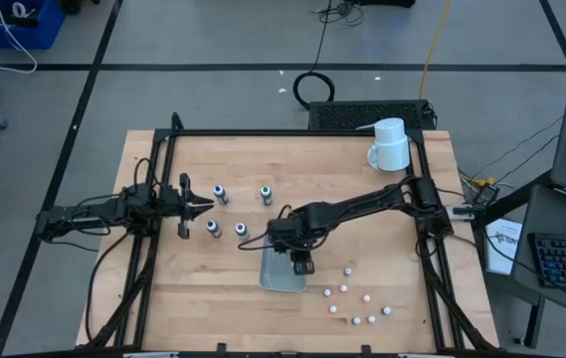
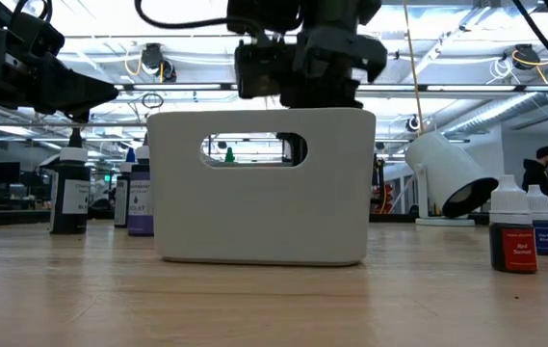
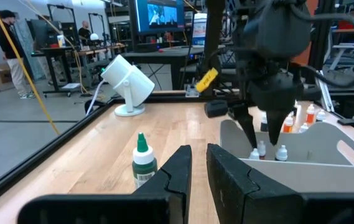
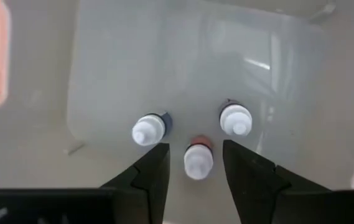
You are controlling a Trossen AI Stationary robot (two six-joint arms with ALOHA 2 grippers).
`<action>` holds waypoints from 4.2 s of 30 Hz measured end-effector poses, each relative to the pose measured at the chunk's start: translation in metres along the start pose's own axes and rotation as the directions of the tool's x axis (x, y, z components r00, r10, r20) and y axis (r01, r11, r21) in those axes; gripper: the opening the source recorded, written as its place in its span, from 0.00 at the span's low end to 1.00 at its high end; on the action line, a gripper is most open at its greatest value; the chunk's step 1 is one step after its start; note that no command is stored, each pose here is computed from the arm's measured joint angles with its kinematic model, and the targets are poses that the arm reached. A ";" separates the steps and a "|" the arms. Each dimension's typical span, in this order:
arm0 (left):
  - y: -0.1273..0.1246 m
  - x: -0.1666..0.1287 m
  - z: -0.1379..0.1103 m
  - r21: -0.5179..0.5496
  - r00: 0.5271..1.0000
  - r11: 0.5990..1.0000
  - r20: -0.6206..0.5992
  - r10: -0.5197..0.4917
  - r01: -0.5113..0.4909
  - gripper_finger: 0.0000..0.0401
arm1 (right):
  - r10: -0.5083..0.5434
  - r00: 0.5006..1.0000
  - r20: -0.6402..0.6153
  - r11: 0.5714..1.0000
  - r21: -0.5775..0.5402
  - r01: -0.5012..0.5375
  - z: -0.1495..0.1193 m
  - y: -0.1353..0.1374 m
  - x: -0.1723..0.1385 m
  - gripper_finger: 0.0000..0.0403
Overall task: Pick & Place food coloring
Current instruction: Put the small black food coloring bottle into the white bin
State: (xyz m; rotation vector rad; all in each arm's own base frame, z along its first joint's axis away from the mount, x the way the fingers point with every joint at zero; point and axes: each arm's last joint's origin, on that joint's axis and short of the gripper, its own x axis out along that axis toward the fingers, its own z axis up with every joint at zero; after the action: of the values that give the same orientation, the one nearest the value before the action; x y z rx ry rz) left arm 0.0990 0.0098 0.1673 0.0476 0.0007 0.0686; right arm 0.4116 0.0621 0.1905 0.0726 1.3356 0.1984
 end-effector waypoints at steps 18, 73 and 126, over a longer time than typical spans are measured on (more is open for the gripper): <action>0.000 0.000 0.000 0.000 1.000 1.000 0.000 0.000 0.000 0.14 | -0.111 0.967 -0.231 0.914 0.359 0.190 -0.056 0.077 -0.062 0.35; 0.000 0.000 0.000 0.000 1.000 1.000 0.001 0.000 0.000 0.14 | 0.015 0.983 -0.180 0.259 0.951 0.171 -0.237 0.174 -0.034 0.35; 0.000 0.000 0.000 0.000 1.000 1.000 0.001 0.000 0.000 0.14 | 0.038 0.975 -0.220 0.282 0.938 0.201 -0.229 0.175 -0.005 0.35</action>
State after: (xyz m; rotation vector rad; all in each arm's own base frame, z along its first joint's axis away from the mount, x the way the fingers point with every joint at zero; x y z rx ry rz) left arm 0.0990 0.0098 0.1674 0.0480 -0.0003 0.0683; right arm 0.1701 0.2191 0.1705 1.0719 1.4850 -0.7900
